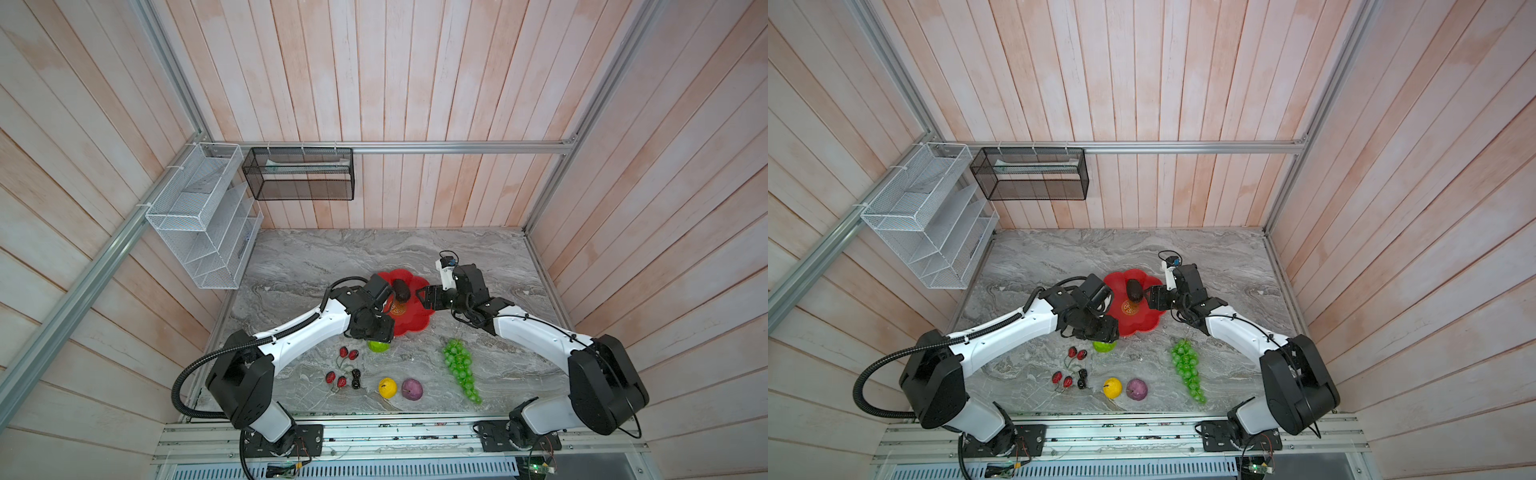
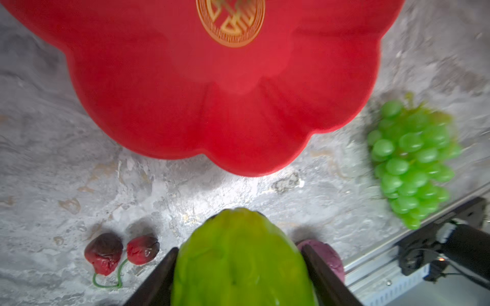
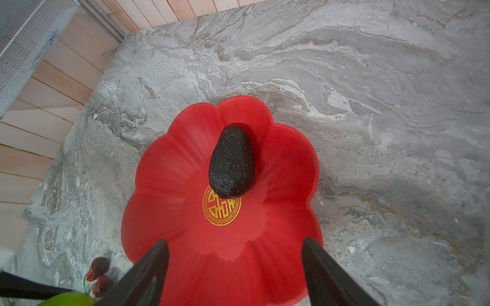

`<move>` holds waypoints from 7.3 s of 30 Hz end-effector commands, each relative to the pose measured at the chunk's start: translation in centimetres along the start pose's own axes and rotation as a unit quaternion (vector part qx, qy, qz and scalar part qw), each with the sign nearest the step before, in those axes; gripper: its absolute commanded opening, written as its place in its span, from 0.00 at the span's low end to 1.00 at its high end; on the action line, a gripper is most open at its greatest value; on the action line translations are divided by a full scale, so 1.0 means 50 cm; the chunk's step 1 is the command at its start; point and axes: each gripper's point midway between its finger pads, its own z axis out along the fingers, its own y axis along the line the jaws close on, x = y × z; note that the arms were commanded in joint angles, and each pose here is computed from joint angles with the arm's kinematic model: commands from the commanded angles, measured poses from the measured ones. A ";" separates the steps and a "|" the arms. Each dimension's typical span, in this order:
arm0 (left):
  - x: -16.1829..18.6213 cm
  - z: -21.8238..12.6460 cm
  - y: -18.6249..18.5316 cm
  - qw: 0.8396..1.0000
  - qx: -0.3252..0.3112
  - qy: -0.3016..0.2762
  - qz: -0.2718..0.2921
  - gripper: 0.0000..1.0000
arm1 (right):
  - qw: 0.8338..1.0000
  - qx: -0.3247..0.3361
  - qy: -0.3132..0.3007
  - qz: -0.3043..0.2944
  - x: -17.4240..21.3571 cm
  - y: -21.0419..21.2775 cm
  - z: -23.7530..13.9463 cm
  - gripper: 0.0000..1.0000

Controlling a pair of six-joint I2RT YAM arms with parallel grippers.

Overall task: Place and organize the fake fruits in the fruit bowl
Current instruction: 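Grasp the bumpy green fruit with the left gripper and lift it, then place the green fruit in the bowl while the right gripper withdraws, then grasp the purple fig with the right gripper while the left gripper draws back, then carry the purple fig into the bowl and release it with the right gripper, then grasp the yellow mango with the left gripper while the right gripper withdraws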

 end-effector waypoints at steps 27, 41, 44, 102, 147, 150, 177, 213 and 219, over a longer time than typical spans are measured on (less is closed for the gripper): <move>-0.297 0.201 0.097 0.993 -0.055 -0.067 -0.077 0.51 | 0.999 0.006 -0.023 -0.028 0.017 0.002 -0.062 0.78; -0.298 0.206 0.097 0.992 -0.050 -0.075 -0.085 0.82 | 1.000 -0.001 -0.004 -0.025 0.039 0.004 -0.061 0.81; -0.303 0.186 0.093 0.991 -0.047 -0.088 -0.087 0.89 | 1.000 -0.003 -0.003 -0.028 0.040 0.008 -0.066 0.82; -0.075 -0.067 0.098 0.966 0.009 -0.237 -0.105 0.89 | 0.945 0.056 0.263 -0.188 0.505 0.158 -0.128 0.50; -0.003 -0.097 0.153 0.962 0.000 -0.232 -0.142 0.89 | 0.974 -0.006 0.196 -0.114 0.154 0.065 0.185 0.52; -0.005 -0.103 0.160 0.962 -0.013 -0.233 -0.143 0.89 | 0.974 -0.009 0.197 -0.113 0.155 0.067 0.189 0.55; 0.043 -0.104 0.140 0.977 0.003 -0.173 -0.123 0.89 | 0.973 -0.002 0.164 -0.160 0.100 0.080 0.108 0.82; 0.276 0.087 -0.066 0.989 -0.048 0.006 0.138 0.83 | 0.997 0.028 -0.017 -0.075 0.049 0.039 -0.077 0.77; 0.266 0.106 -0.061 0.991 -0.034 0.007 0.131 0.79 | 0.997 0.029 -0.032 -0.065 0.060 0.029 -0.082 0.77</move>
